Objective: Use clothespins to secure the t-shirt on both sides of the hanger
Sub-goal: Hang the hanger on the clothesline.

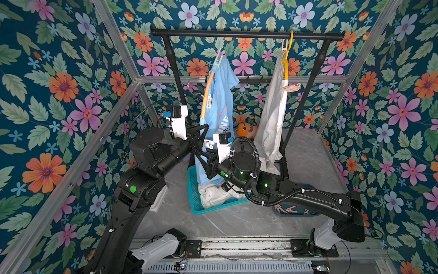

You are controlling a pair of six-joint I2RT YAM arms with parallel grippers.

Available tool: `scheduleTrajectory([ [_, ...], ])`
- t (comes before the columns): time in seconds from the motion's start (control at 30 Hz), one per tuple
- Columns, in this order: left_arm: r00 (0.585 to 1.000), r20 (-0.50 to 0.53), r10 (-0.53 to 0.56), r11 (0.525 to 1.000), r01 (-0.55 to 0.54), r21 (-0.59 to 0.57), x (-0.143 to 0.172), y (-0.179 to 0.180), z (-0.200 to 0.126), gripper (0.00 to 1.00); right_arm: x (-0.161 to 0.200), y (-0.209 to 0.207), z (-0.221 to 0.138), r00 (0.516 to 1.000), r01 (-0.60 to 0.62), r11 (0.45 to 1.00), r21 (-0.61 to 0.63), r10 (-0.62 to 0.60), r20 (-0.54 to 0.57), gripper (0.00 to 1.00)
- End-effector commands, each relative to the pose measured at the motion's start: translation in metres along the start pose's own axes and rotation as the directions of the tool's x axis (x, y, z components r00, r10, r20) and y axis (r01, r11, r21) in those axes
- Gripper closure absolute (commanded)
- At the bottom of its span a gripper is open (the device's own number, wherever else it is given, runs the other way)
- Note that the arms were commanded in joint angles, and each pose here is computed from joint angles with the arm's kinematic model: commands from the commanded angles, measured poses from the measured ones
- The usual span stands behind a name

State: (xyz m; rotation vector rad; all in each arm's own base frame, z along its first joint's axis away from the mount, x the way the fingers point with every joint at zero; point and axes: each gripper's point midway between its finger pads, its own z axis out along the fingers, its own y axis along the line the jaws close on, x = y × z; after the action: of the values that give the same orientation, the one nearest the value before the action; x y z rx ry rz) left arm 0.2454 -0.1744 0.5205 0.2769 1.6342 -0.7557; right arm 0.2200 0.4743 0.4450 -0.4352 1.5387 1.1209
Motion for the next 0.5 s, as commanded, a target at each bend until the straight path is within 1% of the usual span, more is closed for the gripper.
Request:
scheduleTrajectory([
  [0.0, 0.991, 0.13, -0.007, 0.999, 0.001, 0.05, -0.033, -0.012, -0.005, 1.0, -0.012, 0.005, 0.001, 0.998, -0.028, 0.999, -0.027, 0.03, 0.052, 0.9],
  [0.07, 0.991, 0.131, -0.003, 0.999, -0.003, 0.048, -0.033, -0.012, -0.005, 1.0, -0.011, 0.009, 0.0, 0.998, 0.0, 0.999, -0.053, 0.003, 0.059, 1.0],
  [0.33, 0.99, 0.143, 0.013, 0.998, -0.021, 0.055, -0.031, -0.012, -0.006, 1.0, -0.017, 0.009, -0.01, 0.995, 0.045, 0.997, -0.068, -0.039, 0.097, 1.0],
  [0.47, 0.986, 0.163, 0.027, 0.997, -0.039, 0.069, -0.034, -0.016, -0.01, 1.0, -0.02, 0.01, -0.015, 0.994, 0.079, 0.994, -0.076, -0.072, 0.088, 1.0],
])
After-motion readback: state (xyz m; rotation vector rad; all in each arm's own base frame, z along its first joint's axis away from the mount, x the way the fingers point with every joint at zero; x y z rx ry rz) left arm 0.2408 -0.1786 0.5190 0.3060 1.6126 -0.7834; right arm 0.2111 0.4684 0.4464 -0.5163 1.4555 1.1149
